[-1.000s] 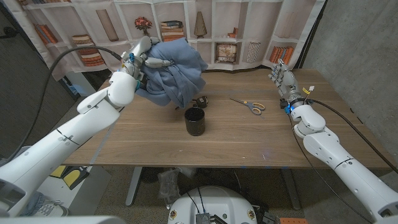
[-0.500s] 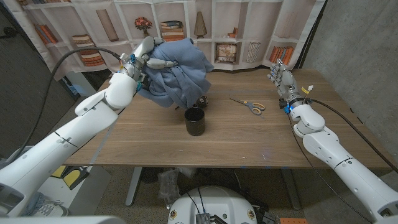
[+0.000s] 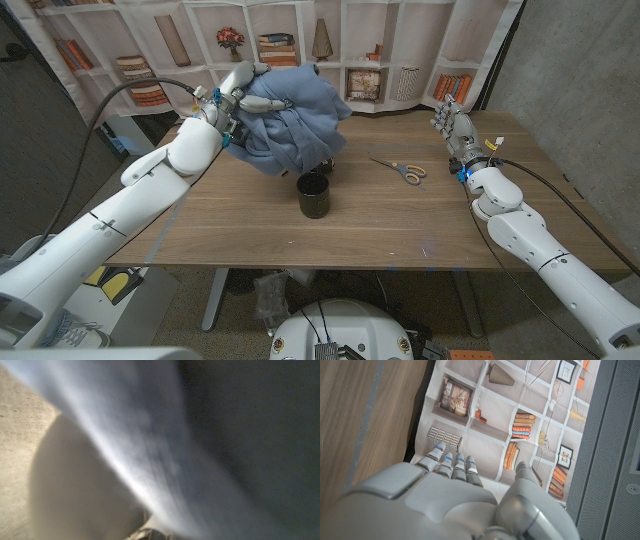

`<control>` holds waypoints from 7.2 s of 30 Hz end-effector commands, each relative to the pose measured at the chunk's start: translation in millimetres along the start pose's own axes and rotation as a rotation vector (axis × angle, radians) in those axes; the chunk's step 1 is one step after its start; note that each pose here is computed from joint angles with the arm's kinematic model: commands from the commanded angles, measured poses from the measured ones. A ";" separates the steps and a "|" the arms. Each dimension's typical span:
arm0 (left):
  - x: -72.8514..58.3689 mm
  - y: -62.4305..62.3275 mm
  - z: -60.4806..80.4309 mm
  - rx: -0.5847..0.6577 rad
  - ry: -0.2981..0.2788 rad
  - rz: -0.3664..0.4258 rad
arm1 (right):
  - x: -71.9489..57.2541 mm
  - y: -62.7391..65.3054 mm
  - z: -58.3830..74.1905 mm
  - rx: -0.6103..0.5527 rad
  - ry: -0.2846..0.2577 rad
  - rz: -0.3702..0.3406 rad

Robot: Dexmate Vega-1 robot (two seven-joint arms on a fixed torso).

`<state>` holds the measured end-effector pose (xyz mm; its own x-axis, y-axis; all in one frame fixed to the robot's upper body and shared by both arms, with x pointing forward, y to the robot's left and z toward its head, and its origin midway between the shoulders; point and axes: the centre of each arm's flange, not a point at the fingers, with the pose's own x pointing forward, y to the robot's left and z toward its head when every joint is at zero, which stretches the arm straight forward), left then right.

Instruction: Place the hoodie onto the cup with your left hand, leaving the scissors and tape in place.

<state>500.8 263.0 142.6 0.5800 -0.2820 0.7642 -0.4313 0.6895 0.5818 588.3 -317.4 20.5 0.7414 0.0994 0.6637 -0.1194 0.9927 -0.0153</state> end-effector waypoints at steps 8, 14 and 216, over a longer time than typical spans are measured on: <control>-0.6 0.6 3.4 -0.127 -0.068 -0.088 | 3.4 -3.5 4.2 -0.010 -0.005 -0.003; -1.7 0.0 3.3 -0.161 -0.083 -0.105 | 3.9 -4.8 4.5 -0.007 -0.004 -0.006; -68.8 -53.6 -16.7 -0.410 -0.093 -0.421 | -58.7 -32.1 6.8 0.018 -0.031 -0.118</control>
<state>499.0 255.9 55.8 0.5818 -0.6268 0.5183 0.1285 0.7001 0.7024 545.1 -356.7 -11.6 0.7265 -0.0217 0.6868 -0.0447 0.9959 0.0787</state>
